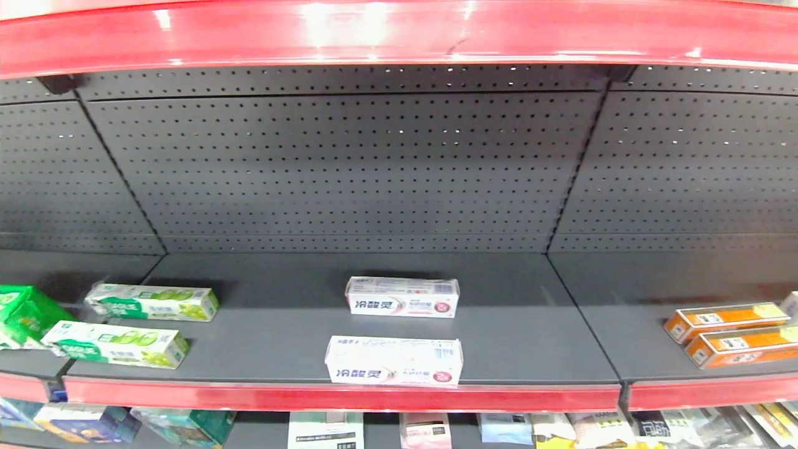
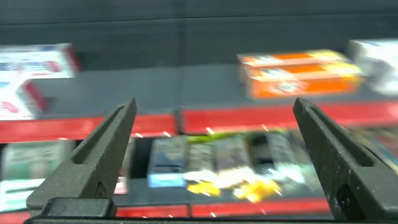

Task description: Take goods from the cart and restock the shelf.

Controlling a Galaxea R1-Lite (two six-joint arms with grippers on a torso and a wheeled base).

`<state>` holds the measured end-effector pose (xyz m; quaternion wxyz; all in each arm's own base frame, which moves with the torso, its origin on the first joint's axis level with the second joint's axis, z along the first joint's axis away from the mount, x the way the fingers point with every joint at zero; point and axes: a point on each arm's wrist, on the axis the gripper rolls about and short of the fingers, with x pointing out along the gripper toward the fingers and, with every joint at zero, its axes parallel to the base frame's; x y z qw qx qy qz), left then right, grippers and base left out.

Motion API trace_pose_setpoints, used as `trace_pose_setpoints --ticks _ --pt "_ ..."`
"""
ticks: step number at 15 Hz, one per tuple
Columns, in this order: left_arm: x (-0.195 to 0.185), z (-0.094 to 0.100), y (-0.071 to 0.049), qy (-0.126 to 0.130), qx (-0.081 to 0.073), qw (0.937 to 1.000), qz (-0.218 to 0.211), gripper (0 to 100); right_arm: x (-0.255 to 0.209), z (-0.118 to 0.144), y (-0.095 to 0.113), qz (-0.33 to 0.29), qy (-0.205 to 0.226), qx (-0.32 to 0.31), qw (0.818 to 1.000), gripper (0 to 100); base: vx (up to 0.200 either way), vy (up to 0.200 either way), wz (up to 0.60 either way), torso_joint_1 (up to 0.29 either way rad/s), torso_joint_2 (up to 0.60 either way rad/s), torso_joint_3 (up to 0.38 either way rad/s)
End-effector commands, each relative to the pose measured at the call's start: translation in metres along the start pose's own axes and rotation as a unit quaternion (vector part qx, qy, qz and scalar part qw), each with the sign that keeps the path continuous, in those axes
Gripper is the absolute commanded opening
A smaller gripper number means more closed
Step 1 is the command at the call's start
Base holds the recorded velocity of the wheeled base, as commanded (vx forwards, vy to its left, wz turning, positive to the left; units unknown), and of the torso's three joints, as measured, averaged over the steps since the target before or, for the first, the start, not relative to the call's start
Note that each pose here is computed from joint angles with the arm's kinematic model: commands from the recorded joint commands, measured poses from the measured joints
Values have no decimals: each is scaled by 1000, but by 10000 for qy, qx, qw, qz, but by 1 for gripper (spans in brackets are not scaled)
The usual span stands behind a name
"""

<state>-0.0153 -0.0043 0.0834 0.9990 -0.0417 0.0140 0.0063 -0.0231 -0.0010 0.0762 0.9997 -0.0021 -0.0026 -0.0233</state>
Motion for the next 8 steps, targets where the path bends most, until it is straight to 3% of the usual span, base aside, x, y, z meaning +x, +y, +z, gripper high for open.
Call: trace_pose_setpoints --ticks 1,8 --pt "0 0 0 25 -1 10000 -2 100 0 0 0 3 4 -2 10000 100 0 0 600 7 2 2" --pt "0 0 0 27 61 10000 -25 100 0 0 0 3 4 -10 10000 100 0 0 0 0 0 0"
